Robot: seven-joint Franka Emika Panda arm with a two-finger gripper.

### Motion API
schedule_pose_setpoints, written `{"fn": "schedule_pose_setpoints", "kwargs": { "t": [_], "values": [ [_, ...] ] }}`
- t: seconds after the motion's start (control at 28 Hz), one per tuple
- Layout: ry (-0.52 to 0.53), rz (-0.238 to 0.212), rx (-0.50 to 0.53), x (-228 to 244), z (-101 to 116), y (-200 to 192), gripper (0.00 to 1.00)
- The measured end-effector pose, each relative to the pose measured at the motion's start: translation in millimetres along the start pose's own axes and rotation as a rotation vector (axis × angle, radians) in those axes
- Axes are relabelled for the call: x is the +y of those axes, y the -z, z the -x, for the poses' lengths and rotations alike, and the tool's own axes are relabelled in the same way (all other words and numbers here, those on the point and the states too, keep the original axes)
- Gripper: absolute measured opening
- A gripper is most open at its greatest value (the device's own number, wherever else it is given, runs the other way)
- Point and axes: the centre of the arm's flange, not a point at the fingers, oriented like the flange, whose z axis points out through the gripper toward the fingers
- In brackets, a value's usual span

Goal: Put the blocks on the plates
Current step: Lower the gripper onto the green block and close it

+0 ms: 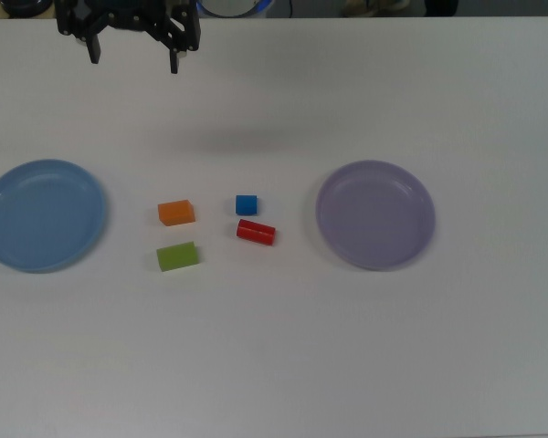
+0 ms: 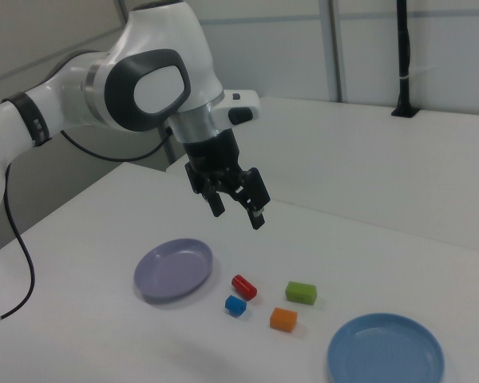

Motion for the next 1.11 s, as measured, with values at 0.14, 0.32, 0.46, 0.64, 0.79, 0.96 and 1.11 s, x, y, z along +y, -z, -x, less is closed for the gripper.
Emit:
{"fn": "schedule_pose_setpoints", "kwargs": {
  "t": [0.14, 0.32, 0.46, 0.64, 0.79, 0.96, 1.11],
  "values": [
    [0.034, -0.011, -0.018, -2, -2, -10, 1.0],
    [0.092, -0.025, -0.075, -10, -19, -54, 1.0],
    [0.182, -0.044, -0.057, -25, -39, -86, 1.0],
    [0.229, -0.067, -0.044, -35, -57, -124, 1.0],
    [0.288, -0.054, -0.006, -36, -74, -163, 1.0],
    [0.344, -0.039, 0.01, -36, -89, -218, 1.0],
    [0.358, -0.042, 0.012, -39, -96, -251, 1.0]
  ]
}}
